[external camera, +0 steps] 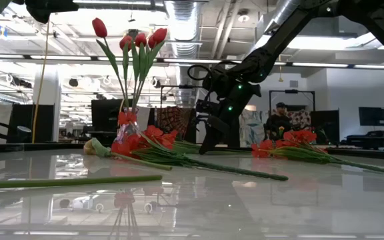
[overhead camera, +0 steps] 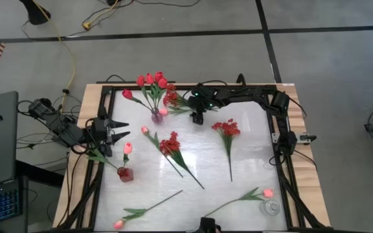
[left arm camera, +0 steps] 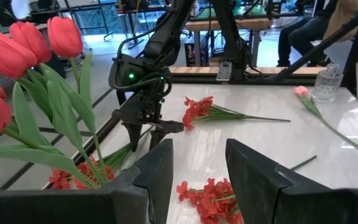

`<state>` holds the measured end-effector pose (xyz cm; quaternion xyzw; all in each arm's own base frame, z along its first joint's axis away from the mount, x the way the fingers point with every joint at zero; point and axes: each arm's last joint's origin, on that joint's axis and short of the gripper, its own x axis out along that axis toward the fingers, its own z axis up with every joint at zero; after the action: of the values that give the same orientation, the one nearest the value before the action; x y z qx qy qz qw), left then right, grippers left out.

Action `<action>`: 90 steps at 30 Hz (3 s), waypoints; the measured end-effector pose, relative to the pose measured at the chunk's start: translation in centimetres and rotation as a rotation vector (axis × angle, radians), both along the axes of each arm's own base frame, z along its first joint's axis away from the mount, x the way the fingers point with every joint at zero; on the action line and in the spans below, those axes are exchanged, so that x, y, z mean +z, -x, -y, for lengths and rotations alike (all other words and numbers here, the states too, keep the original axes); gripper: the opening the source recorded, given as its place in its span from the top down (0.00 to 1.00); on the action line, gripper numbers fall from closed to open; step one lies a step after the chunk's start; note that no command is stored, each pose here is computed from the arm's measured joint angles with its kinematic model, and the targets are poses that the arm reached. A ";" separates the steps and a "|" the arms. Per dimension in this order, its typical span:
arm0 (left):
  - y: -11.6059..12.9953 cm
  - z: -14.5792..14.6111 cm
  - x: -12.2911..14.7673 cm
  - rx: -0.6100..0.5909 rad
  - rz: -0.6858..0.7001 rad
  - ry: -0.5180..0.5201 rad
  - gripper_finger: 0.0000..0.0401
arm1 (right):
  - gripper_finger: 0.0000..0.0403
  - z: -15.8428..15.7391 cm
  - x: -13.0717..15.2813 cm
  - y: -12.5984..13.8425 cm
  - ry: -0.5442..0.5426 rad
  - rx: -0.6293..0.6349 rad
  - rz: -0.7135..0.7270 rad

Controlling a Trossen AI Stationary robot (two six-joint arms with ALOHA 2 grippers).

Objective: Sort flowers into vase by color
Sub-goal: Put the pink tulip into the red vase

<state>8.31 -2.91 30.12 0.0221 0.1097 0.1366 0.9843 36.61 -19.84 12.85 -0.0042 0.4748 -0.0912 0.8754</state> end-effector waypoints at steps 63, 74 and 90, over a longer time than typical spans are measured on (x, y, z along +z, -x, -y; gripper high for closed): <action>-0.3 0.4 0.9 -0.076 0.084 0.078 0.66 | 0.95 -9.4 22.9 10.1 -0.079 -0.453 0.417; -0.4 0.5 3.1 -0.091 0.262 0.053 0.66 | 0.95 -17.5 28.0 7.7 -0.009 -0.086 0.869; -2.4 2.2 4.7 -0.262 0.384 -0.030 0.61 | 0.95 -23.2 23.4 -2.7 0.032 0.185 1.249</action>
<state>10.66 -5.07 34.81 0.0243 -0.0853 0.0108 0.9960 39.34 3.34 36.21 -0.0044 -0.1295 -0.0078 0.9915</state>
